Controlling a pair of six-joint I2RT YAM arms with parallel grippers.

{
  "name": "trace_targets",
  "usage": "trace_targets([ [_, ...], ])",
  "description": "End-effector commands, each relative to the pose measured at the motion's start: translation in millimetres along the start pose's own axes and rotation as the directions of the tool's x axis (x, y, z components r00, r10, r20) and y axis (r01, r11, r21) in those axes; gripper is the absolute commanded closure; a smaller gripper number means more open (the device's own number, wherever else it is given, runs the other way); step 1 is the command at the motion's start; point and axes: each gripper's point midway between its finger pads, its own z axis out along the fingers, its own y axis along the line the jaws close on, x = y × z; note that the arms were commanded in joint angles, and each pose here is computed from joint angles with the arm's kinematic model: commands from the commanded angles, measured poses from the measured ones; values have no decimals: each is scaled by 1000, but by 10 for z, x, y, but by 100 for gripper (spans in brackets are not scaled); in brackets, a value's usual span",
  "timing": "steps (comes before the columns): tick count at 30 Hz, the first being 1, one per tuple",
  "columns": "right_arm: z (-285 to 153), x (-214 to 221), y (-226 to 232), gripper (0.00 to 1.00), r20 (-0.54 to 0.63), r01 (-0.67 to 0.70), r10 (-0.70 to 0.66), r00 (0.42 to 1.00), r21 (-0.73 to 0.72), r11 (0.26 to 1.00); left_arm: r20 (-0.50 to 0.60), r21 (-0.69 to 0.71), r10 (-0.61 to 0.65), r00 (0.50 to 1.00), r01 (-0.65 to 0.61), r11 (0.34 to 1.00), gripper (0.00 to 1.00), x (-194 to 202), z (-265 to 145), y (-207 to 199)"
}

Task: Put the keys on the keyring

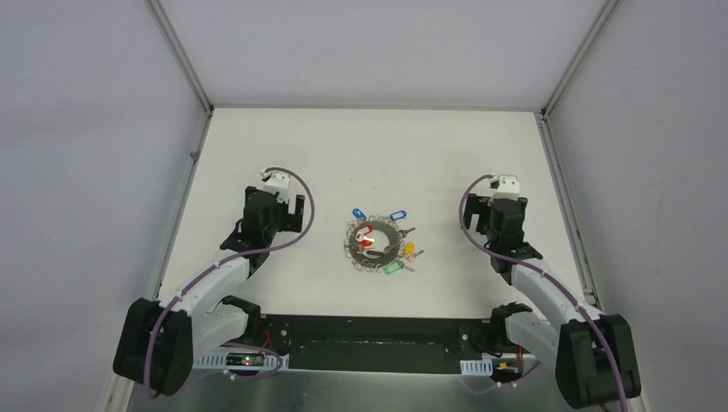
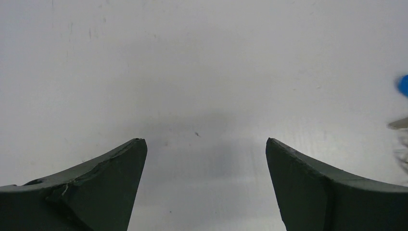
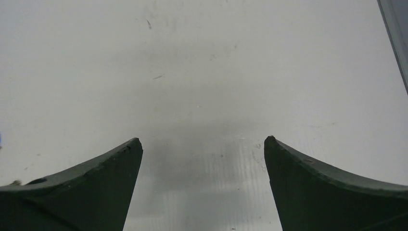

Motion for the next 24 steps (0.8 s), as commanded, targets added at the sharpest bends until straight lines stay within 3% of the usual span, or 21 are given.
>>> trace_targets([
  [1,174,-285,-199,1,173,-55,40,984,83,995,125,-50,6,992,0,999,1,-101,264,188],
  [6,273,-271,-183,1,222,-92,88,971,7,996,195,-63,-72,978,85,994,1,-33,430,339],
  [15,579,-296,-163,1,256,-63,63,965,-11,998,292,-62,20,956,-1,998,1,87,648,415],
  [18,711,-201,-207,1,243,-70,66,968,8,998,178,-67,-13,984,25,997,1,165,764,440],
  [24,875,-114,-181,1,199,-61,62,978,-10,998,157,-99,-29,987,45,994,1,175,799,505],
])
